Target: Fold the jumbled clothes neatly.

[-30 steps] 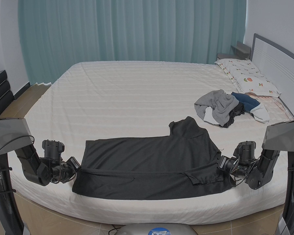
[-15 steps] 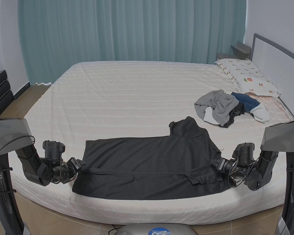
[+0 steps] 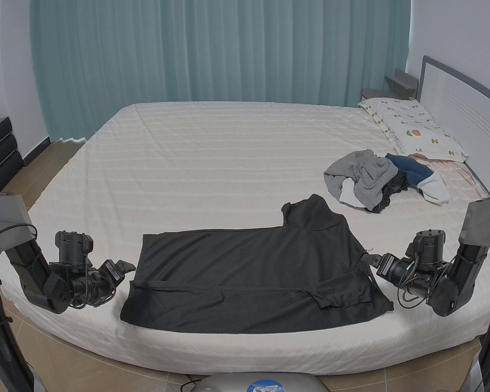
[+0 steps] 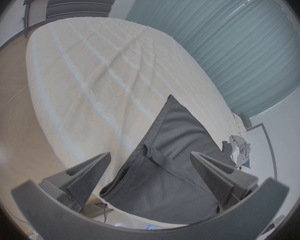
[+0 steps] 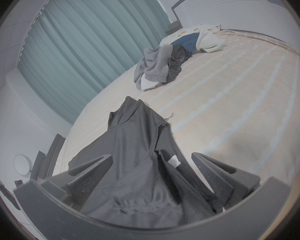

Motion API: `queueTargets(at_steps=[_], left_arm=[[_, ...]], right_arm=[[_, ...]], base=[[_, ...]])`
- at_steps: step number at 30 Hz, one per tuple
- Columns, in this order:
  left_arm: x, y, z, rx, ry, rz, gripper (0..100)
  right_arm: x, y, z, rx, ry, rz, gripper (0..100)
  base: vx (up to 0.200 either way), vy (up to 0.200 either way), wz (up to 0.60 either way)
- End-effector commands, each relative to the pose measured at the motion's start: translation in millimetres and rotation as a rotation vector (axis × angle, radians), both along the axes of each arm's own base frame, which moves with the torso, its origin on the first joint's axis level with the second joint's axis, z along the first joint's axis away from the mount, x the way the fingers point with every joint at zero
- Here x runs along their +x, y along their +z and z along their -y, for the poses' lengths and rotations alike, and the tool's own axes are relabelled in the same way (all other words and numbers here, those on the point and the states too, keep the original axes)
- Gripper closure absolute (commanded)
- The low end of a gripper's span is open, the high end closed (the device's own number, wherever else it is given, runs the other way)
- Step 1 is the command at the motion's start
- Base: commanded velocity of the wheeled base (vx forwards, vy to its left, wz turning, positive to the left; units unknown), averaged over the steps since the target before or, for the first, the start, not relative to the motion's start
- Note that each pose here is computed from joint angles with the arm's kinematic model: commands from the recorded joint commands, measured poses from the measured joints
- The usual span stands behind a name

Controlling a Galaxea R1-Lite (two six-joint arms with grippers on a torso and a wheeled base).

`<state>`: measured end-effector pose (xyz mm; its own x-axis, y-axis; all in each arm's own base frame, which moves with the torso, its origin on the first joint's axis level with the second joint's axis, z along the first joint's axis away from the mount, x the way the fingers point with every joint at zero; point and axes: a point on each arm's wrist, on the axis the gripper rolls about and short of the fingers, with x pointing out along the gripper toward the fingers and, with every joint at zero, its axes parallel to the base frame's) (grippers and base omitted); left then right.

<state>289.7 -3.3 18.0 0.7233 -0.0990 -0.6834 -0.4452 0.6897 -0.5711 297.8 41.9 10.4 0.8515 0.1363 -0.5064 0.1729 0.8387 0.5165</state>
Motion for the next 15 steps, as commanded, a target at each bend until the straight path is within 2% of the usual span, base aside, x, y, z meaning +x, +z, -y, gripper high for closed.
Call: queueTargets(at_steps=[1,4,15], left_arm=[[-9.0,16.1,0.5,-0.020,0.022,0.039,0],[-11.1,16.1,0.9,-0.024,0.028,0.034,0],[-12.1,15.8,8.9,-0.026,0.002,0.035,0]], right_arm=[[-14.4,21.6,-0.1,0.016,0.001,0.047,0],[-17.1,22.8,0.4,0.015,-0.001,0.048,0],[-18.5,23.5,-0.7,0.013,0.004,0.048,0]], base=[[0.000,-0.200,0.00],[0.000,-0.200,0.00],[0.000,0.000,0.00]])
